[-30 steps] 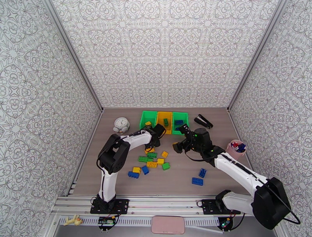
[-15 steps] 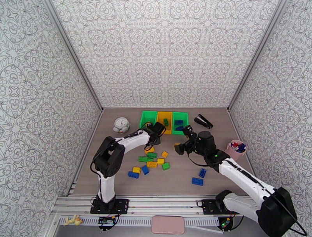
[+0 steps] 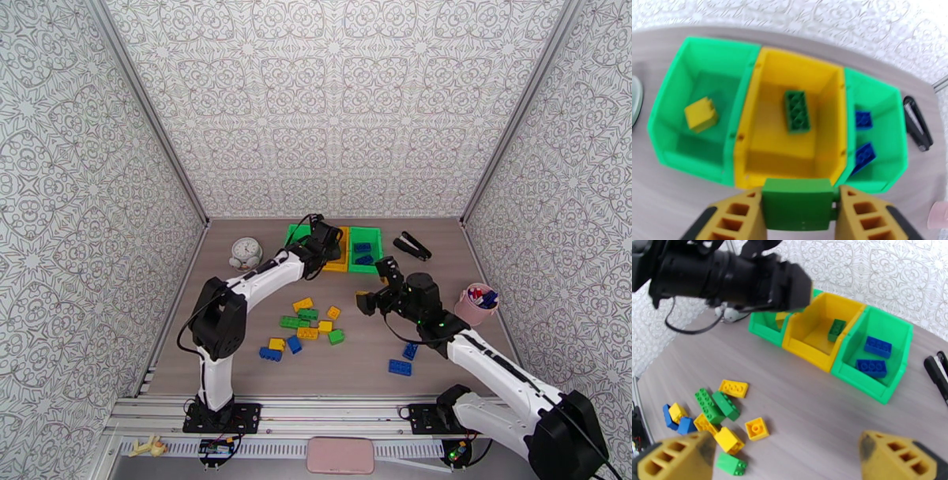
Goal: Sort the legos into containers by color
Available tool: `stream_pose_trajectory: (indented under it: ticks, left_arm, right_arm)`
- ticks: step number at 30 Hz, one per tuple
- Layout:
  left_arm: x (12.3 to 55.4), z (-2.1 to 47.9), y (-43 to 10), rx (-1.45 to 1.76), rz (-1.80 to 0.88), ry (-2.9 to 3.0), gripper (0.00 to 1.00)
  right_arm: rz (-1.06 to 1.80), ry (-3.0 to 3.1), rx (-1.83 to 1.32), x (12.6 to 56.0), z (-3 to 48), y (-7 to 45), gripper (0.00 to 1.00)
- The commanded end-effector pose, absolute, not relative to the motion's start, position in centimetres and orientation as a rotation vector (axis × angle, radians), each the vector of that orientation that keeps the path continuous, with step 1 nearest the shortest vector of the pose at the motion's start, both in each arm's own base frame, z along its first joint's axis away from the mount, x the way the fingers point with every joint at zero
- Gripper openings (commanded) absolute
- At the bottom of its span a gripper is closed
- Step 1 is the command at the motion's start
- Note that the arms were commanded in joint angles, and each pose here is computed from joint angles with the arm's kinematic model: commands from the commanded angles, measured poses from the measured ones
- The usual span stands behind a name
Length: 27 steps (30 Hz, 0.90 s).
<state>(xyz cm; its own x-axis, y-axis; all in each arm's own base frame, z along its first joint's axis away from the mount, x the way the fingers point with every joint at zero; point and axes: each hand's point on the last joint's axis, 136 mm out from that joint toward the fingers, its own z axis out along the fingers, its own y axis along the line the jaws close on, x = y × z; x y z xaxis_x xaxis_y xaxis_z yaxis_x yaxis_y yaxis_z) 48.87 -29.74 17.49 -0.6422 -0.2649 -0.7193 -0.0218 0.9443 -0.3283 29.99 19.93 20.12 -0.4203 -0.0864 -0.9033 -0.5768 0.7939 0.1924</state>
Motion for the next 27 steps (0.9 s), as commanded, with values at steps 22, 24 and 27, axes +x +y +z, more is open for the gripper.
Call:
stream_pose_trajectory:
  ticks: [22,24,27]
  left_arm:
    - [54.3,13.7,-31.0,-0.19,-0.384,2.297,0.57]
    - [54.2,14.1,-31.0,-0.186,-0.386,2.291,0.66]
    - [53.7,15.1,-31.0,-0.178,-0.391,2.281,0.74]
  right_arm:
    - [0.524,1.947,-0.365,29.1,22.1,17.3,0.98]
    - [0.519,1.943,-0.36,29.0,22.3,17.2,0.98]
    - [0.508,1.946,-0.338,28.9,22.5,16.7,0.98]
